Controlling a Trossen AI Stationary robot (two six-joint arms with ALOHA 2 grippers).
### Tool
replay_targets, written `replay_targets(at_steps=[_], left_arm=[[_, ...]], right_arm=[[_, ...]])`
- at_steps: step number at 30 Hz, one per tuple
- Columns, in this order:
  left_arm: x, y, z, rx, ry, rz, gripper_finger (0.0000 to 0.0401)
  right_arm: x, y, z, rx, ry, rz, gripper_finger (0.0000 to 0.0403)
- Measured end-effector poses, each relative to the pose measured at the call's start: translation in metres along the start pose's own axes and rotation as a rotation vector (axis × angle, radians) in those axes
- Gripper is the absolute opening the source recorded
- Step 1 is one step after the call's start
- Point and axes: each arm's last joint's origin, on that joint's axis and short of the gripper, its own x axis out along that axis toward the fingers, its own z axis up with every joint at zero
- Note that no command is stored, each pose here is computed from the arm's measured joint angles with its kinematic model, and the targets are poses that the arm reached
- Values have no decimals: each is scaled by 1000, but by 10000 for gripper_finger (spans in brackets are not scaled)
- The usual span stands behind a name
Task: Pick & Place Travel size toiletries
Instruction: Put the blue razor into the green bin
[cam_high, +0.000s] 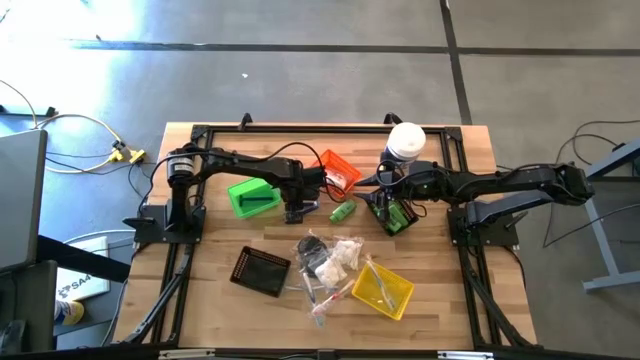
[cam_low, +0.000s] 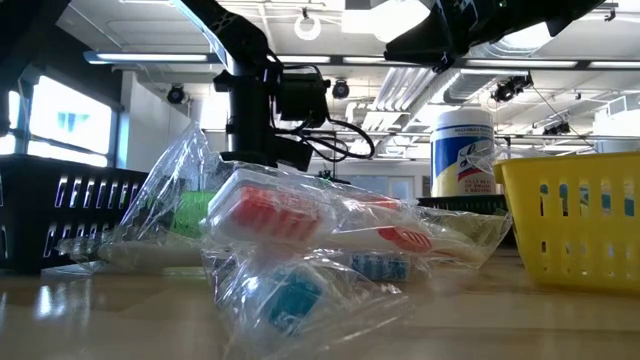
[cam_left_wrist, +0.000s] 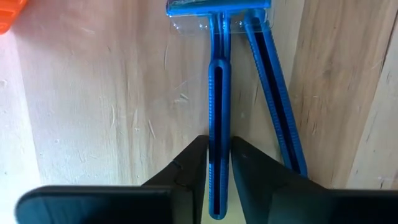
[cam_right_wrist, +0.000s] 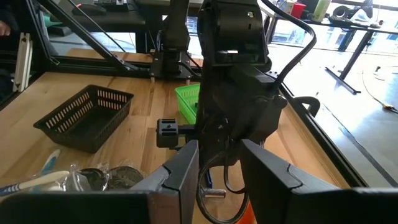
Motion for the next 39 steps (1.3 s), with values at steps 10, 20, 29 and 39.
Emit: replay_targets(at_steps=[10,20,29,39], left_arm=[[0,0,0,-8,0,1,34],[0,0,1,-9,-14,0,32],[-35,0,-1,-29,-99,7,31],[-108,-3,-28,-126,-191,24,31]], right_arm=[[0,0,0,0,0,1,111],[0,0,0,0,0,1,111],[0,0,-1,-7,6,1,111],[0,0,-1,-8,7,1,111]])
